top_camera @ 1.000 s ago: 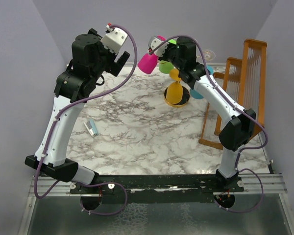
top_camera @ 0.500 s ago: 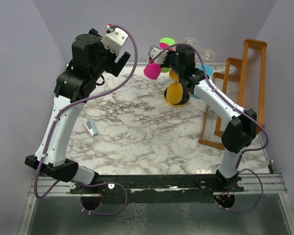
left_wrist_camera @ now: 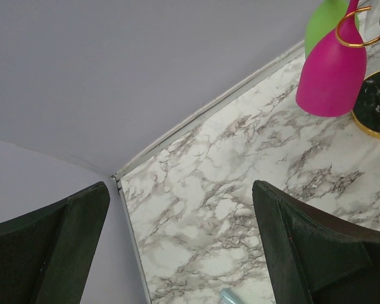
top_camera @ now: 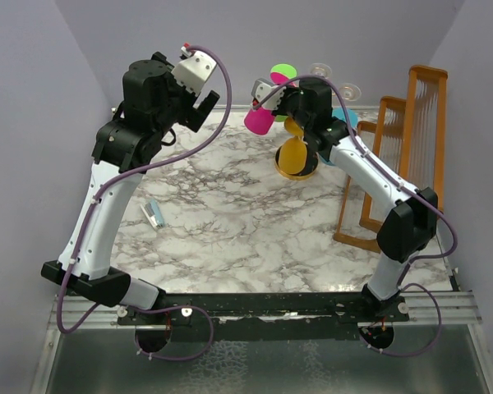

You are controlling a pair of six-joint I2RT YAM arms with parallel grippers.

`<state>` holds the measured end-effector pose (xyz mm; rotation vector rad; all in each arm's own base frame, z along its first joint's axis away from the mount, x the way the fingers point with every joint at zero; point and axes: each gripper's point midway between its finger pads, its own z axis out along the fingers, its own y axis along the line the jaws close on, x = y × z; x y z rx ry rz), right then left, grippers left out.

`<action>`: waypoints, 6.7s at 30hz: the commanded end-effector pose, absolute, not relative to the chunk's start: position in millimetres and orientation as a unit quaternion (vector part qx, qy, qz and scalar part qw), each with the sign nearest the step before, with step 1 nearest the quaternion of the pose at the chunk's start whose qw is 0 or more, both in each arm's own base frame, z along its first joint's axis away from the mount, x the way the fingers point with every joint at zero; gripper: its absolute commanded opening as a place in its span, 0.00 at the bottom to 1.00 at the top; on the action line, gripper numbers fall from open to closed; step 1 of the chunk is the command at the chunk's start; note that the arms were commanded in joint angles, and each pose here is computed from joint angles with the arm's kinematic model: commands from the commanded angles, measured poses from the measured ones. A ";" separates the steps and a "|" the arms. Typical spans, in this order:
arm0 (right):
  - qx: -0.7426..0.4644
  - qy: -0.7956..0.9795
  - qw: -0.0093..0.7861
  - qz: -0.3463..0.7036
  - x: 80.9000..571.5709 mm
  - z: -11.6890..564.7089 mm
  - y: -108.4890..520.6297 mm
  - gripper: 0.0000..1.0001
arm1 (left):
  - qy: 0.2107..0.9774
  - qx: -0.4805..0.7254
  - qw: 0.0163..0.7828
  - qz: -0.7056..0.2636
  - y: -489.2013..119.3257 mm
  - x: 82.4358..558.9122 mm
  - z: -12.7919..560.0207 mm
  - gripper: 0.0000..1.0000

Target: Place the wine glass upside down on the wine glass rack

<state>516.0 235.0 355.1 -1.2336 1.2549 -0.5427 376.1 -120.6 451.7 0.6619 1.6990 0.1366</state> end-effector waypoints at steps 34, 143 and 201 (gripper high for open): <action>-0.581 0.514 0.580 -0.248 486.7 376.2 225.8 0.01 | 0.721 0.293 0.627 0.041 -123.3 365.4 466.1 0.99; -0.631 0.522 0.570 -0.063 446.5 356.8 279.1 0.22 | 0.724 0.304 0.617 0.041 -125.4 366.8 457.2 0.99; -0.205 0.633 0.747 -0.001 385.4 456.4 104.7 1.00 | 0.737 0.140 0.661 0.020 -81.8 377.7 400.4 0.99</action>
